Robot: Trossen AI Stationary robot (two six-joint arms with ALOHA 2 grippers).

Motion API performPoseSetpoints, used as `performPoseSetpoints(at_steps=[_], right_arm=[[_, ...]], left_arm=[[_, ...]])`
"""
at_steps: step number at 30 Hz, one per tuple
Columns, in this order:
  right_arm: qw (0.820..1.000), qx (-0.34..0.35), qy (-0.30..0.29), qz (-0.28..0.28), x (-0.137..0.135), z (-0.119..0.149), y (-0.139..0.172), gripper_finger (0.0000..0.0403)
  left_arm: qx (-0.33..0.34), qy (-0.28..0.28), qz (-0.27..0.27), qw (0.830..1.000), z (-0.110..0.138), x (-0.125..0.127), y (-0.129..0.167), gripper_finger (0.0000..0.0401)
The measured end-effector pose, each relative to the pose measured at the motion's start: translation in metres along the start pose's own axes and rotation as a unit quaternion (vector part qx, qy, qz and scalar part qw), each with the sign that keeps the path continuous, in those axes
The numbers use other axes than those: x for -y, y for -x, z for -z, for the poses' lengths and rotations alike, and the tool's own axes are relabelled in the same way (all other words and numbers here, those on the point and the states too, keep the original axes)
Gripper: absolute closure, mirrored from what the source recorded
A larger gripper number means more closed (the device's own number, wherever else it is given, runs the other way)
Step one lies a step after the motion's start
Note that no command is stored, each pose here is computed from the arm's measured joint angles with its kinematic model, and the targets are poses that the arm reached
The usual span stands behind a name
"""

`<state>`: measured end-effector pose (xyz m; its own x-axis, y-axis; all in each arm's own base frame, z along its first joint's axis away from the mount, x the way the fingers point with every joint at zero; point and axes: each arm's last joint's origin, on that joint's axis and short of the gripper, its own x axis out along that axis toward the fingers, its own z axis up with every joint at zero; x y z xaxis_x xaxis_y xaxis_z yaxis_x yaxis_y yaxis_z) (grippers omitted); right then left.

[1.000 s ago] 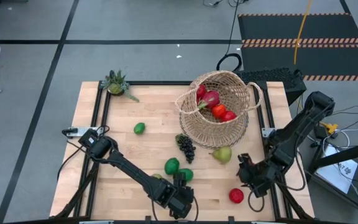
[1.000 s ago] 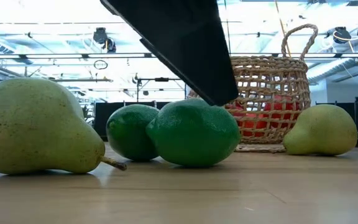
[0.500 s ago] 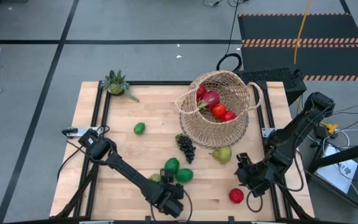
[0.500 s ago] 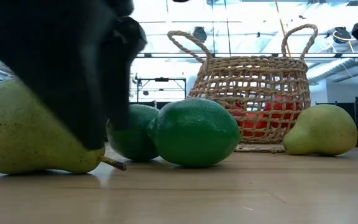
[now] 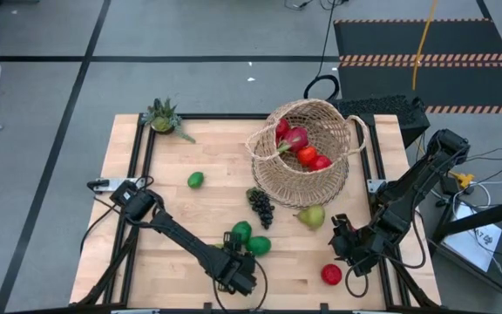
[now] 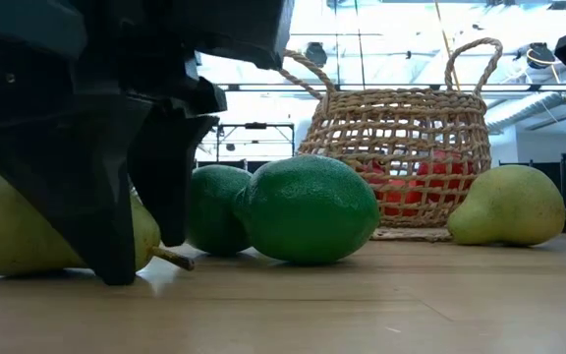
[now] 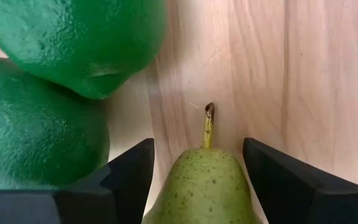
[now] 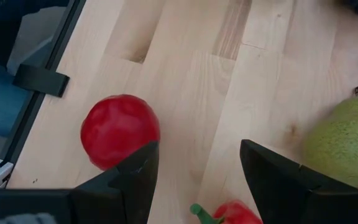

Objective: Build produce basket
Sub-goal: Put the green pear into the brown basket

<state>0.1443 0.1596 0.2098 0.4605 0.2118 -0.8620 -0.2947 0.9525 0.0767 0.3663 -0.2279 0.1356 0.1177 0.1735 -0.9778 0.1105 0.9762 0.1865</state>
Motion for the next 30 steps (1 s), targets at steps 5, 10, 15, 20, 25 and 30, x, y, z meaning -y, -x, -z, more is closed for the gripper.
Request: performPoseSetpoints(at_steps=[5, 10, 15, 20, 25, 30], right_arm=[[1.000, 0.011, -0.002, 0.008, 0.000, -0.001, 0.000, 0.0184], [0.999, 0.035, 0.003, 0.010, -0.001, -0.005, 0.000, 0.0184], [0.998, 0.054, 0.004, 0.007, -0.003, -0.008, 0.001, 0.0184], [0.997, 0.076, 0.012, 0.004, -0.004, -0.012, 0.001, 0.0184], [0.994, 0.108, 0.028, 0.003, -0.006, -0.018, 0.002, 0.0184], [0.988, 0.150, 0.042, 0.021, -0.008, -0.024, 0.004, 0.0184]], left_arm=[[-0.007, -0.028, 0.012, 1.000, 0.000, -0.002, -0.004, 0.0185], [-0.005, -0.058, 0.019, 0.998, -0.001, -0.001, -0.005, 0.0243], [-0.003, -0.066, 0.023, 0.998, -0.001, -0.001, -0.005, 0.0269], [0.002, -0.064, 0.024, 0.998, -0.004, 0.000, -0.003, 0.0258], [0.017, -0.060, 0.030, 0.998, -0.008, -0.001, 0.010, 0.0260], [0.049, -0.047, 0.039, 0.997, -0.010, -0.005, 0.032, 0.0259]])
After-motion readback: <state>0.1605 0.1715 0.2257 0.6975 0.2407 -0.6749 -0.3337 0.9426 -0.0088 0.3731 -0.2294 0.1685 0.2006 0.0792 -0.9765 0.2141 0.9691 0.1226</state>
